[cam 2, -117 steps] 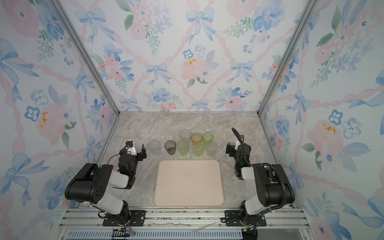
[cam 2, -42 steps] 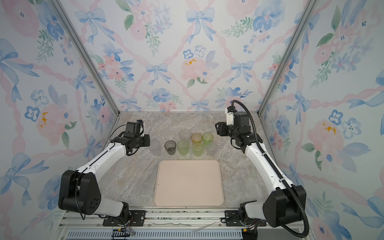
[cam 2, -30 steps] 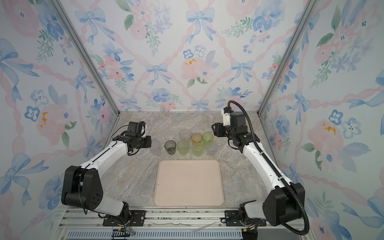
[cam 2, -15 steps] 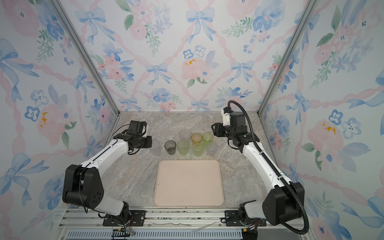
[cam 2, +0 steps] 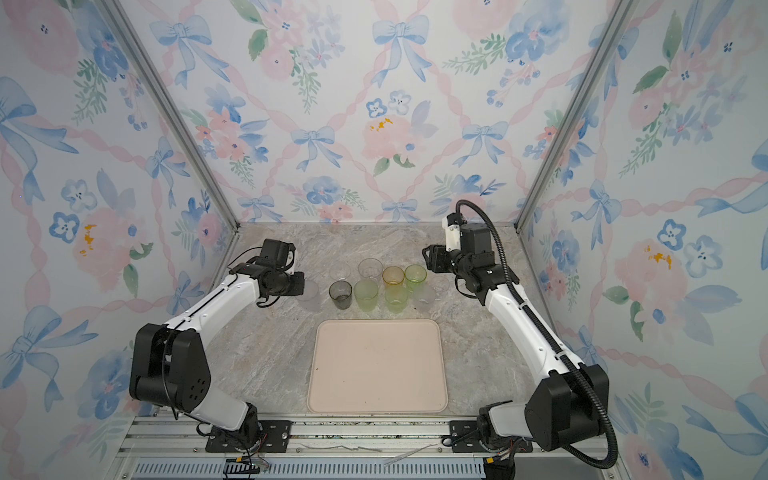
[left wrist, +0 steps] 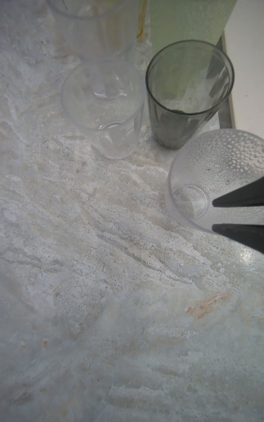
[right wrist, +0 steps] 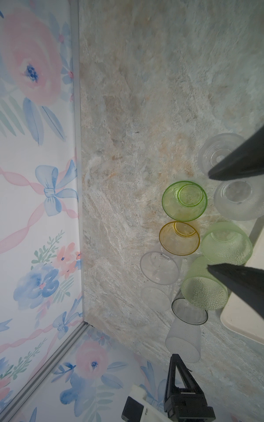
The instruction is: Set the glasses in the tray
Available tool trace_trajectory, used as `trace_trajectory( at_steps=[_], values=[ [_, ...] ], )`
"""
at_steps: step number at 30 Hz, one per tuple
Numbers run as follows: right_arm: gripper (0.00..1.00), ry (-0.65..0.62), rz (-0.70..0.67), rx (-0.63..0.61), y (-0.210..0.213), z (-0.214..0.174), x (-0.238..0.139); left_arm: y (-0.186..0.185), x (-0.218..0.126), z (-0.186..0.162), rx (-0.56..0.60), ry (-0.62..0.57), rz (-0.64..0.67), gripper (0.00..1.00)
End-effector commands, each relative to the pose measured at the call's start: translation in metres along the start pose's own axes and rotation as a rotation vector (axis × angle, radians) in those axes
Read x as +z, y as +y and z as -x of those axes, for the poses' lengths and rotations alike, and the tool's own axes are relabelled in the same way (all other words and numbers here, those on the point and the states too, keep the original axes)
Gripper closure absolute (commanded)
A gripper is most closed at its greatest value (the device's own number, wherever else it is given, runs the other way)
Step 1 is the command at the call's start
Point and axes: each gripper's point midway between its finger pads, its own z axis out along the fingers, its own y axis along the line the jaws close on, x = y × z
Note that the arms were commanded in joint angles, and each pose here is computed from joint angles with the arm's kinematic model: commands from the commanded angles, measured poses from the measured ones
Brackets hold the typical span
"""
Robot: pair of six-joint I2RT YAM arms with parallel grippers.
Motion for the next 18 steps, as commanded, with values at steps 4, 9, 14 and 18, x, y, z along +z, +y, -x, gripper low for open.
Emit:
trace_trajectory(
  at_steps=[4, 9, 14, 18],
  values=[
    [0.39, 0.009, 0.02, 0.006, 0.005, -0.001, 0.008, -0.005, -0.006, 0.008, 0.031, -0.007, -0.003, 0.83],
    [0.39, 0.009, 0.022, 0.002, 0.005, 0.0, 0.009, 0.005, -0.011, 0.007, 0.037, -0.002, 0.053, 0.79],
    [0.39, 0.011, 0.024, 0.004, 0.005, -0.001, 0.01, 0.017, -0.009, -0.002, 0.051, 0.039, 0.119, 0.77],
    [0.39, 0.011, 0.022, 0.003, 0.005, -0.001, 0.009, 0.014, -0.004, -0.006, 0.054, 0.057, 0.106, 0.78]
  ],
)
